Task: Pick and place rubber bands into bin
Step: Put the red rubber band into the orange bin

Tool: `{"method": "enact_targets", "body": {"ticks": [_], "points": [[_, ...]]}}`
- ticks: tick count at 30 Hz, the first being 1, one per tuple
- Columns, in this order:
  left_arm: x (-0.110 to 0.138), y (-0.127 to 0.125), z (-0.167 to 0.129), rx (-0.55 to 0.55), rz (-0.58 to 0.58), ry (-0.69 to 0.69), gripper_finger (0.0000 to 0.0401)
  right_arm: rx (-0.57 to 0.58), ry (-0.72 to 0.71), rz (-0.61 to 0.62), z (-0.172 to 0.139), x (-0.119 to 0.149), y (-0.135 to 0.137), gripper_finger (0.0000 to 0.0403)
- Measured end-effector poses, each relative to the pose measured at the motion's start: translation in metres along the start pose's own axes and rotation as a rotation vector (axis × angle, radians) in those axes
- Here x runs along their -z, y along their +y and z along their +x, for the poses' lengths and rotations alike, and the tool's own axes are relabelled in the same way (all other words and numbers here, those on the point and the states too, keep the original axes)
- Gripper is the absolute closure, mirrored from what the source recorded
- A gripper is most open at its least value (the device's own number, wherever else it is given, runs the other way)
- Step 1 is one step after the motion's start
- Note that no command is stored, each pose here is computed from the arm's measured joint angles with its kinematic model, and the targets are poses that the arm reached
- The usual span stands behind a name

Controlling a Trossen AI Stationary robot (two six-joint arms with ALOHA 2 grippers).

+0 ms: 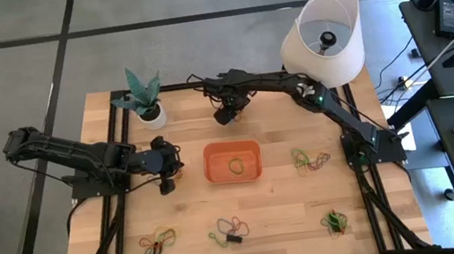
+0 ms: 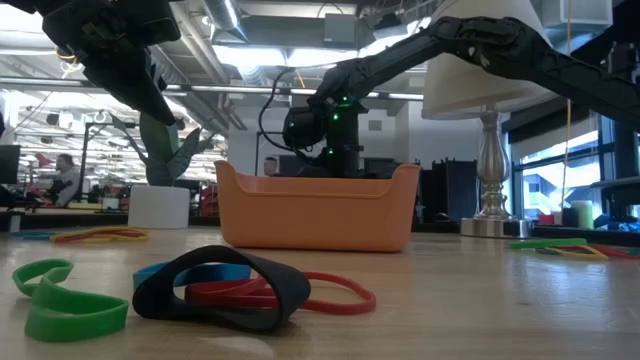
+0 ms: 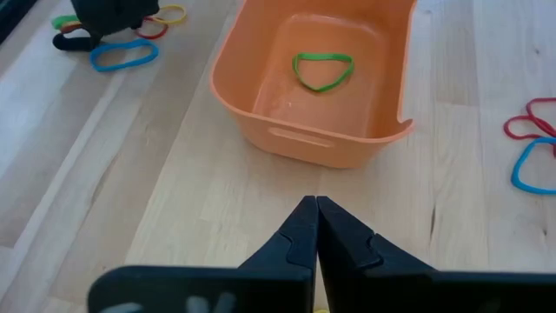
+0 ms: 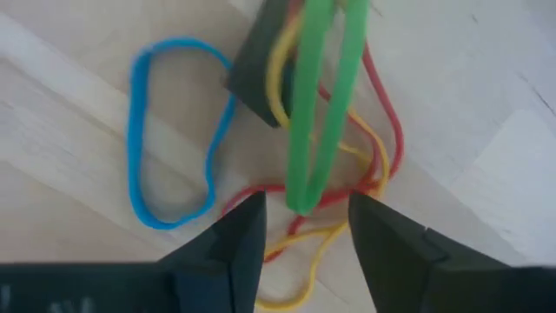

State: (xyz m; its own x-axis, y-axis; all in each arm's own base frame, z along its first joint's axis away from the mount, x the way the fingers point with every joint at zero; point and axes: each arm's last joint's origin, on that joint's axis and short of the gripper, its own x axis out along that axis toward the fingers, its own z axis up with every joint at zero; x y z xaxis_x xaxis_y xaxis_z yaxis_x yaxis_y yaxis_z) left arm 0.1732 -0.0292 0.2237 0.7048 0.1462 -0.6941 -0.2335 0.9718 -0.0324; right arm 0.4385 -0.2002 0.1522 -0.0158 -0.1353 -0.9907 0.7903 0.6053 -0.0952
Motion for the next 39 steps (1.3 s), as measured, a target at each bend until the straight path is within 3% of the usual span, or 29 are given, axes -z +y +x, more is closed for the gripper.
{"method": "enact_targets", "body": {"ticks": [22,39], "points": [[0.0,0.0,0.0,0.001,0.0,0.0,0.0396,0.008,0.054,0.084,-0.001,0.009,0.005,0.0238],[0.0,0.0,0.0,0.0,0.0,0.0,0.0399,0.035,0.1,0.066,0.025,0.023,0.006,0.034]]}}
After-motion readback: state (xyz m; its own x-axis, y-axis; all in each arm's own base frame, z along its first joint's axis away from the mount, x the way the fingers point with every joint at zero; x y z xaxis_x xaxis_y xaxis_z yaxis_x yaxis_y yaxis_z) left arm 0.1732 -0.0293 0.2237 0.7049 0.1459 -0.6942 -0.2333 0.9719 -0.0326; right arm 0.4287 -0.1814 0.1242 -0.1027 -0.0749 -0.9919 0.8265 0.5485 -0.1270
